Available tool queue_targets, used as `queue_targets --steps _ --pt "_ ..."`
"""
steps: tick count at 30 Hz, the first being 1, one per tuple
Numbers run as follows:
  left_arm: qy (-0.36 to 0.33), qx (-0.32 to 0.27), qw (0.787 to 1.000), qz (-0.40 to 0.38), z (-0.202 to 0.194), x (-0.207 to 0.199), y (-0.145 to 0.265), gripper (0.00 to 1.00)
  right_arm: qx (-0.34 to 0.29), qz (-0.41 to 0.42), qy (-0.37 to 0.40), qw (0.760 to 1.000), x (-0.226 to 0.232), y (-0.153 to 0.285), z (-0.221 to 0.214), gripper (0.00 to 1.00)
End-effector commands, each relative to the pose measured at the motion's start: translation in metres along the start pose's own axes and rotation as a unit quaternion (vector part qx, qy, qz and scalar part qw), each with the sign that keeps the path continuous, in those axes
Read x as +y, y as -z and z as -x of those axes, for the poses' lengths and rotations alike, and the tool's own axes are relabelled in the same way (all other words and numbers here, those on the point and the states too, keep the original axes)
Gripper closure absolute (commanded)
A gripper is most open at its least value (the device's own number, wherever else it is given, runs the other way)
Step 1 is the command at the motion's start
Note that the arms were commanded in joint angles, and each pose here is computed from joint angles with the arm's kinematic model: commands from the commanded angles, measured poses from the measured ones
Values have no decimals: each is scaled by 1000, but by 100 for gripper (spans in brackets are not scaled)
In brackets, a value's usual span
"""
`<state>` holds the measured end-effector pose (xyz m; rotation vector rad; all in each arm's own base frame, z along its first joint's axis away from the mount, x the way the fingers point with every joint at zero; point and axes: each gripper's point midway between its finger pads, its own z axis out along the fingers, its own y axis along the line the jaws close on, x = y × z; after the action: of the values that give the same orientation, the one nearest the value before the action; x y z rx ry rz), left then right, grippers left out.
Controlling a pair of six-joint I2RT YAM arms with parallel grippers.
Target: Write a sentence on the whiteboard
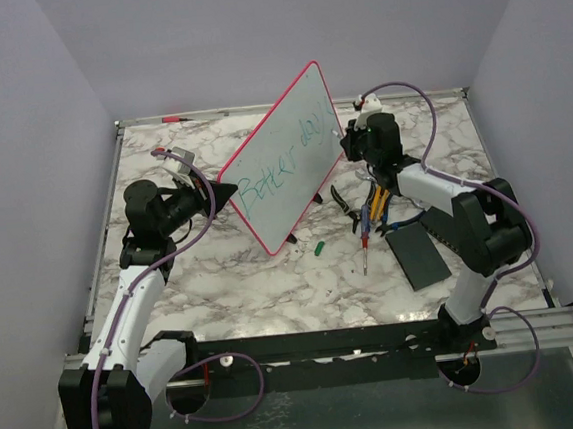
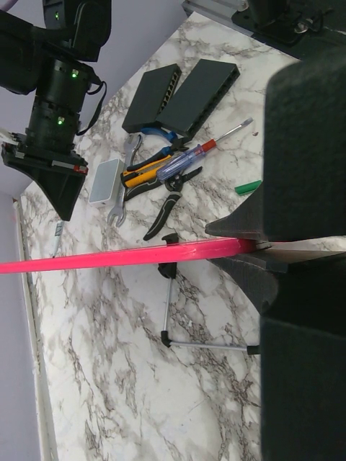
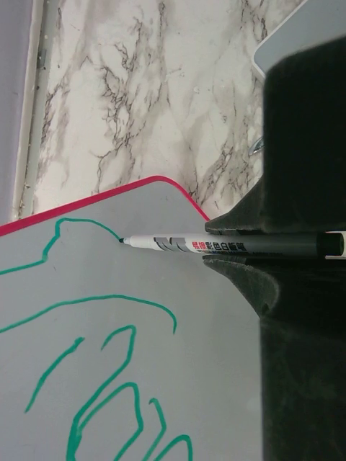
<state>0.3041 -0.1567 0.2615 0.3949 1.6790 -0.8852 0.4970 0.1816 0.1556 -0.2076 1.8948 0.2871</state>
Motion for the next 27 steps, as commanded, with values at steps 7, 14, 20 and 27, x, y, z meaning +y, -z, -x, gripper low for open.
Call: queue_targets --steps 7,14,20,27 --pt "46 96 994 -21 -63 -6 7 100 -12 23 -6 1000 27 19 8 99" --pt "46 93 995 -10 -62 -3 7 100 -33 -51 -17 998 0 41 19 100" --pt "47 92 995 -2 -62 0 7 100 -43 -52 -26 997 -2 68 26 99" --pt "46 94 994 1 -62 1 8 100 -51 -33 -30 998 4 91 30 99"
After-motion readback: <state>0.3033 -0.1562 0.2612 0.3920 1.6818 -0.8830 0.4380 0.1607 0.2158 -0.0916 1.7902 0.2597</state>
